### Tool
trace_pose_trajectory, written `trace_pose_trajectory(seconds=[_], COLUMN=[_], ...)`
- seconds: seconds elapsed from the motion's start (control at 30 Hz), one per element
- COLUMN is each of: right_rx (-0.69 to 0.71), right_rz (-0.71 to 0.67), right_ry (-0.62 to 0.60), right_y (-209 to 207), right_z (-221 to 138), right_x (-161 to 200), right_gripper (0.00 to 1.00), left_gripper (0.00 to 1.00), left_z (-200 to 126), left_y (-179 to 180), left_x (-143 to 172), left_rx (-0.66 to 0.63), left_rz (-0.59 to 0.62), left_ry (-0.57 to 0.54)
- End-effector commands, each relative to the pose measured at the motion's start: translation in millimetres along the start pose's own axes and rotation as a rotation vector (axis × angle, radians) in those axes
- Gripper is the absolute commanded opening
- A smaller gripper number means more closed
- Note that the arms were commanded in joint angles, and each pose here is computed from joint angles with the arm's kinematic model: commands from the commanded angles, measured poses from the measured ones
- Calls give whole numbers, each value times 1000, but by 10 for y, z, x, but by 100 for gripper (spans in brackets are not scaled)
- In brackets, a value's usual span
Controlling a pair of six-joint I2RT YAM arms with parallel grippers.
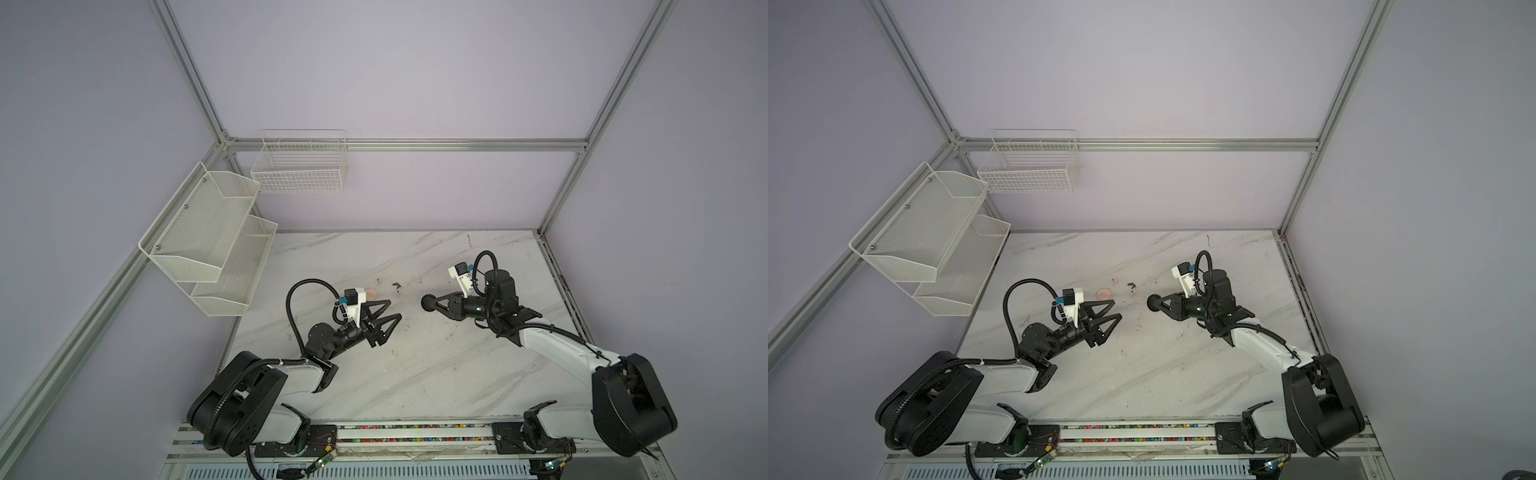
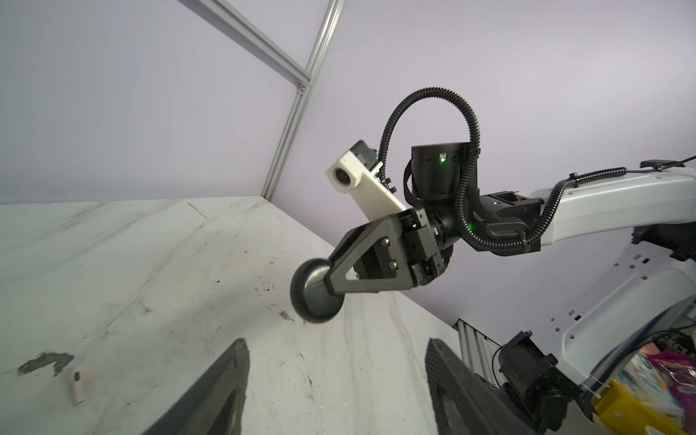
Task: Insert wireless bluetooth earbuds into charging case
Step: Place the charging case at the center of the table.
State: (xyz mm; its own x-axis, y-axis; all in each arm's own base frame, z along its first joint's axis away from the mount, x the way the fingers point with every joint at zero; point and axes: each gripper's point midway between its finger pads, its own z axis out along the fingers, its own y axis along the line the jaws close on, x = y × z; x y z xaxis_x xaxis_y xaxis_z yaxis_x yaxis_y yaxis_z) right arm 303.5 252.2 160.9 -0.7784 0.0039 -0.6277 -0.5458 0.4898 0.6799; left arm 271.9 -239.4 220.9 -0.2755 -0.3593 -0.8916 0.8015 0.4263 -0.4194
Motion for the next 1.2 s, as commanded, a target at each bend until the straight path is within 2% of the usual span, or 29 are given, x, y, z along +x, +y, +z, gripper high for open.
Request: trace_pose_trajectory(seconds=[0.0,0.13,0.47,0.63,0.73,1.17], right_rx=[81,128,183,209,215,249], right_rz=[67,115,178,193,200,215], right_ry=[40,72,79,71,74,101], right_y=[-414,-749,-1216,-1322,-1362,-1486], right_z=[192,380,356,228,190,152], right_x=[123,161,177,159,173,239], right_gripper=[17,17,20,24,27,44], left_gripper=[74,74,74,74,74,76], left_z=[2,47,66,72,55,44], left_y=[272,433,407,426,380,398], left_x=[49,171,120,138,23,31], left_rx=[-124,-195,-183,-191,-193,-217], left_rz=[36,7,-15,-18,-1,-2], left_ry=[-4,64,46,55,28,53])
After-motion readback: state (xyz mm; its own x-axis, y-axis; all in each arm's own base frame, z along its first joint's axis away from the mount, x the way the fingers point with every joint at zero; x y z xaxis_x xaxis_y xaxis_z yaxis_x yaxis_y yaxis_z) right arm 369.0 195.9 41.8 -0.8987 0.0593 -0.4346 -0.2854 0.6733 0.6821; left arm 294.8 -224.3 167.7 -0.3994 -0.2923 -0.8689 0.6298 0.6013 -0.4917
